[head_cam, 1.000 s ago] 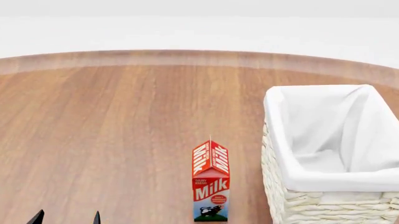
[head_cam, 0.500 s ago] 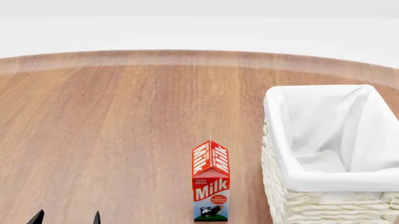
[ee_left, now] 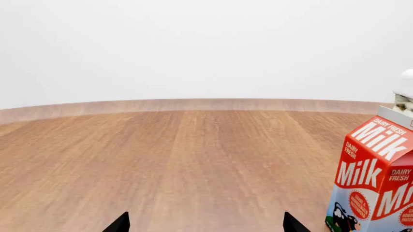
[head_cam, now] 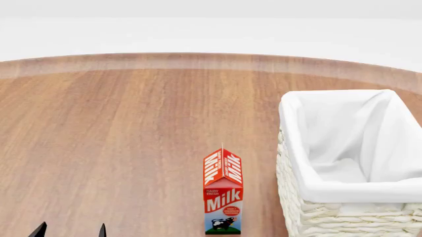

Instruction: Pick up the orange juice, and put it in the basket.

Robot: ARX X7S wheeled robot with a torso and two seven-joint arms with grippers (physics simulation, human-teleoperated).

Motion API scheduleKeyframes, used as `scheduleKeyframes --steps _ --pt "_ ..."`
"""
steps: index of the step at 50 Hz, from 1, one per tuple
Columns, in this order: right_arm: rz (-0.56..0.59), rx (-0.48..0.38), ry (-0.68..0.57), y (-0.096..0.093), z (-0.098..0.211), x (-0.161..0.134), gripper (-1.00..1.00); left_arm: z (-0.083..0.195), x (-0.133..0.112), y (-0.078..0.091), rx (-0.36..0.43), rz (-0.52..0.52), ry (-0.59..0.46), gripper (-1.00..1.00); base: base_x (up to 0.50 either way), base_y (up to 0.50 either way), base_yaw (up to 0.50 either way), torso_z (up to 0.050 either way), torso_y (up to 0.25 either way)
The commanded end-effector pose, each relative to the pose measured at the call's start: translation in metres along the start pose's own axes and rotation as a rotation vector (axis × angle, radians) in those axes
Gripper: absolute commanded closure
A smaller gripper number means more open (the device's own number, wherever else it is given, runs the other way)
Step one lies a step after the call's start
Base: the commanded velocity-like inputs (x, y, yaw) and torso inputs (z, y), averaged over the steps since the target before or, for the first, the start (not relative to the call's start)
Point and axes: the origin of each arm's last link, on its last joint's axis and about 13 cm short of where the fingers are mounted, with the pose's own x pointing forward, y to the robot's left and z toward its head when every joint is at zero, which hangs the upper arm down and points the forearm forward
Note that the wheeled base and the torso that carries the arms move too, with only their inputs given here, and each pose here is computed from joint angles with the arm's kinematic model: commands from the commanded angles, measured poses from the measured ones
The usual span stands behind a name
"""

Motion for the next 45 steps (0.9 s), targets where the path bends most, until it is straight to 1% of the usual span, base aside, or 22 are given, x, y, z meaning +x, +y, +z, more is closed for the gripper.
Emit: scheduleKeyframes --steps 1,31,45 --pt "-0.005 -0.002 0.006 -0.001 -0.002 0.006 -1.0 0.0 0.0 0.0 0.0 0.0 0.0 -1.0 0.0 0.0 0.0 0.0 0.0" --pt "-0.013 -0.007 0.026 -0.003 -0.006 0.019 -1.0 0.0 0.0 0.0 0.0 0.0 0.0 -1.0 0.0 0.0 0.0 0.0 0.0" --pt "-0.003 -0.01 0.034 -0.001 -0.008 0.025 -1.0 0.0 0.0 0.0 0.0 0.0 0.0 -1.0 0.0 0.0 0.0 0.0 0.0"
